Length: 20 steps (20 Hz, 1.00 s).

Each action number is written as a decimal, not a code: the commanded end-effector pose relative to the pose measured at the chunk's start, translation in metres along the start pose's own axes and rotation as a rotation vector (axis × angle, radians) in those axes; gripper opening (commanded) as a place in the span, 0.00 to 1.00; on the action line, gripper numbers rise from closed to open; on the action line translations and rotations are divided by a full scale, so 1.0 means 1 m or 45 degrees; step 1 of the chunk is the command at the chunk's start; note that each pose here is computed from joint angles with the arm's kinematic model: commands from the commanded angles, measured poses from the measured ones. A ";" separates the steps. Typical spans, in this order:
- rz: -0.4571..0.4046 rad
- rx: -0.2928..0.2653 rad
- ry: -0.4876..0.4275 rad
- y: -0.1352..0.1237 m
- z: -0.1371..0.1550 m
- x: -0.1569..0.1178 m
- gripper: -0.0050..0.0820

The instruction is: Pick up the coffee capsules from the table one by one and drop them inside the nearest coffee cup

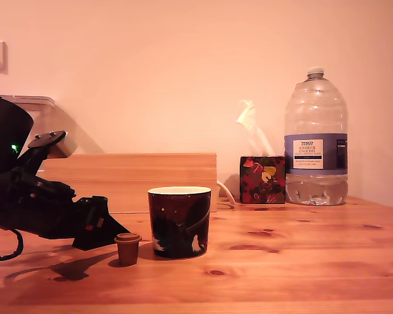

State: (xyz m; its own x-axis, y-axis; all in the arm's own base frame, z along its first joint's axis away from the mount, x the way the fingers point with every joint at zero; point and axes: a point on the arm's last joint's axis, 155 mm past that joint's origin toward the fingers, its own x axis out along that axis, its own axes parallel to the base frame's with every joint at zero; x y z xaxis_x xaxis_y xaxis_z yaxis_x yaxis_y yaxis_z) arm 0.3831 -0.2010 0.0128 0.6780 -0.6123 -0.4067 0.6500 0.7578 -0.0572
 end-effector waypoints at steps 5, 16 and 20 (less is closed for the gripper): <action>0.033 -0.002 -0.020 0.001 0.001 -0.030 0.65; -0.132 0.020 0.081 -0.058 -0.017 -0.068 0.65; -0.172 0.036 0.130 -0.070 -0.026 -0.068 0.65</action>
State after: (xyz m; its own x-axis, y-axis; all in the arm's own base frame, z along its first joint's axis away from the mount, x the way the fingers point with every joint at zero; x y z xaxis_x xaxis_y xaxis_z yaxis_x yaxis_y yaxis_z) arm 0.2888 -0.2082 0.0290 0.5588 -0.6831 -0.4702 0.7402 0.6665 -0.0886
